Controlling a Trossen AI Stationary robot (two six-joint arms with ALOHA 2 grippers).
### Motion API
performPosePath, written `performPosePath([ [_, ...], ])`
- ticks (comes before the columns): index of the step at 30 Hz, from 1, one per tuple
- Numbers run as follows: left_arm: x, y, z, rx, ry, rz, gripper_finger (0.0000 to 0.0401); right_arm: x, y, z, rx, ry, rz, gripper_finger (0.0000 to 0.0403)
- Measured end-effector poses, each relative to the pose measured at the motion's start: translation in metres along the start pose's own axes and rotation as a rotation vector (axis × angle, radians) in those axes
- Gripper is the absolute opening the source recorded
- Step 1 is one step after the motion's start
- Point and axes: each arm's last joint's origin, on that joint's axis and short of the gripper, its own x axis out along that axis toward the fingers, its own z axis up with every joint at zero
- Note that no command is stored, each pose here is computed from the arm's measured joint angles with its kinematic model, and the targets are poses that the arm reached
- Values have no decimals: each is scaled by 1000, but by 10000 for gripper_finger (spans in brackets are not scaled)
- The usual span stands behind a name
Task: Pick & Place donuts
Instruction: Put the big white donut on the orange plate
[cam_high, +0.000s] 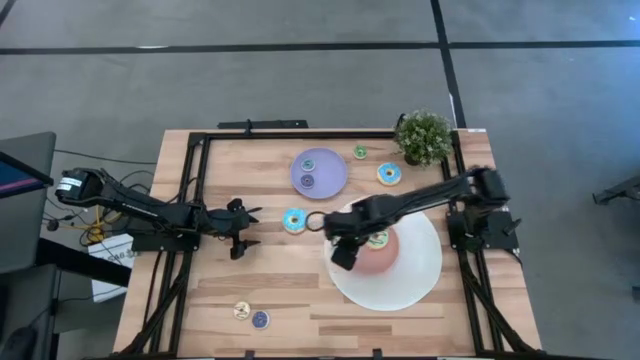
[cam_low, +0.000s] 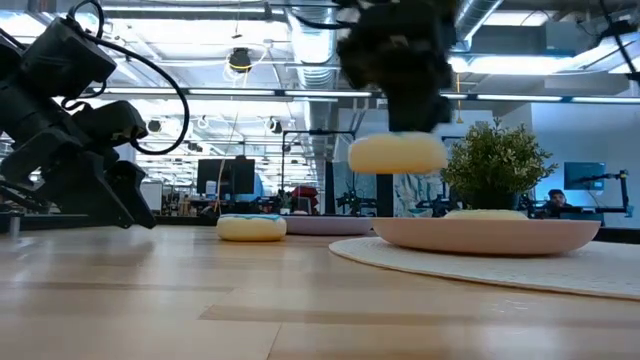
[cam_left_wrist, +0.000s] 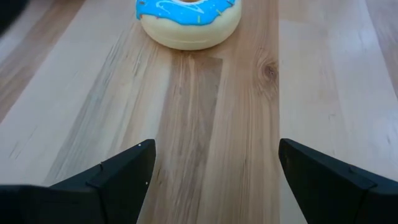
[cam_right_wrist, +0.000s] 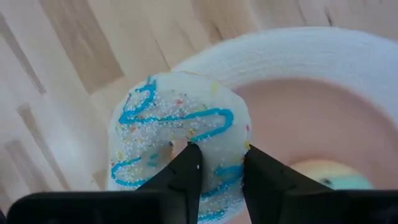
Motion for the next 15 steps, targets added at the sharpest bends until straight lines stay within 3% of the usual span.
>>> performPosePath([
  [10, 0, 0, 1, -3, -8, -2, 334, 28, -50, -30, 225, -82, 38, 72],
  [15, 0, 0, 1, -2, -5, -1, 334, 29, -53, -29, 233, -88, 39, 71],
])
